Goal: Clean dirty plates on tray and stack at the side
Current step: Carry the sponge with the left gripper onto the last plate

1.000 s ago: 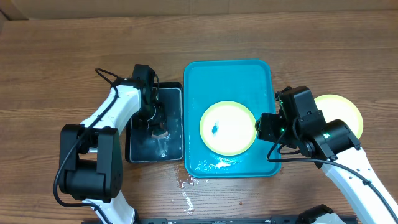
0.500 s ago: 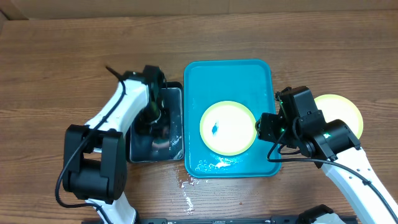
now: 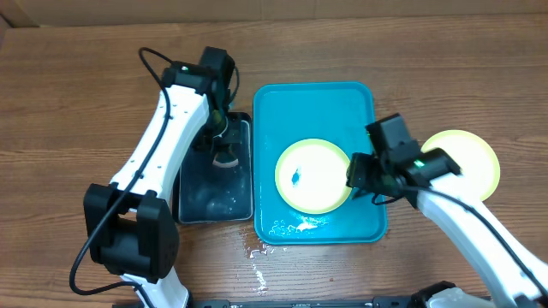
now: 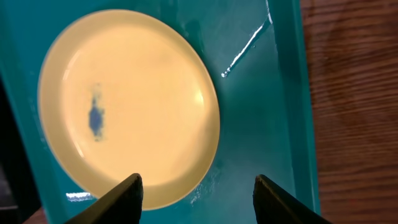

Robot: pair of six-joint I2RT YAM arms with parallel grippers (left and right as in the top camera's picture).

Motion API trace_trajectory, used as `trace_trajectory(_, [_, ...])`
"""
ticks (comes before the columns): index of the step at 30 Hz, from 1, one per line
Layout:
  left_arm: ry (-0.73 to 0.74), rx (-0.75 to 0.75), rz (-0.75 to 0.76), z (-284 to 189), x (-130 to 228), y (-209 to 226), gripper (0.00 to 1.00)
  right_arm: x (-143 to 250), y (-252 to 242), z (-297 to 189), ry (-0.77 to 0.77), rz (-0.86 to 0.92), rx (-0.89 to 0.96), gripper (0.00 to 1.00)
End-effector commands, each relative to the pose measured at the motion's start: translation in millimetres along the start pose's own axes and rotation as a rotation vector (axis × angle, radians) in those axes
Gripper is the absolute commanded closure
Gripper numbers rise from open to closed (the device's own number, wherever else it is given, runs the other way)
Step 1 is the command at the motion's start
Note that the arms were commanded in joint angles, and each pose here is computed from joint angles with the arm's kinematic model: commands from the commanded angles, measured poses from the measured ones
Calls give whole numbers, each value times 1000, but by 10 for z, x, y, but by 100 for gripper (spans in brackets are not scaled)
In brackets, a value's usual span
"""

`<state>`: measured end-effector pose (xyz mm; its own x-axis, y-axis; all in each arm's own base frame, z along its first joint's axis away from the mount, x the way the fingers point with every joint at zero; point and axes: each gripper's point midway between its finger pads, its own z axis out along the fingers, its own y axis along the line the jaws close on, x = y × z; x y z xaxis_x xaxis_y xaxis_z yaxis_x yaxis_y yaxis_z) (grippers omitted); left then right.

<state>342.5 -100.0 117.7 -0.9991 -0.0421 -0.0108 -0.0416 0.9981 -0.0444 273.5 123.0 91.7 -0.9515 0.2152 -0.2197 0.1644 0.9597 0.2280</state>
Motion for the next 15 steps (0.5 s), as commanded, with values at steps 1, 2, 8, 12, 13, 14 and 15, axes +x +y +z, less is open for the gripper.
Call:
trace_trajectory(1, [-52,100,30,-137,-49,-294,96,51,45,279,68,-20,-8,41])
trace_trajectory(2, [-57,124,41,-141,-54,-368,96,54,67,362,85,-35,-16,41])
trace_trajectory(8, [-96,176,49,-103,-89,-761,96,70,-78,805,153,-16,46,47])
trace_trajectory(12, [-70,215,76,14,-35,-1023,96,56,-227,926,191,42,54,67])
trace_trajectory(13, [-60,228,91,49,-12,-1100,96,47,-247,930,197,52,47,71])
trace_trajectory(14, [-50,239,101,90,11,-1174,96,30,-274,928,199,60,42,75])
trace_trajectory(15, [-41,250,118,136,34,-1259,96,8,-301,926,196,72,41,79])
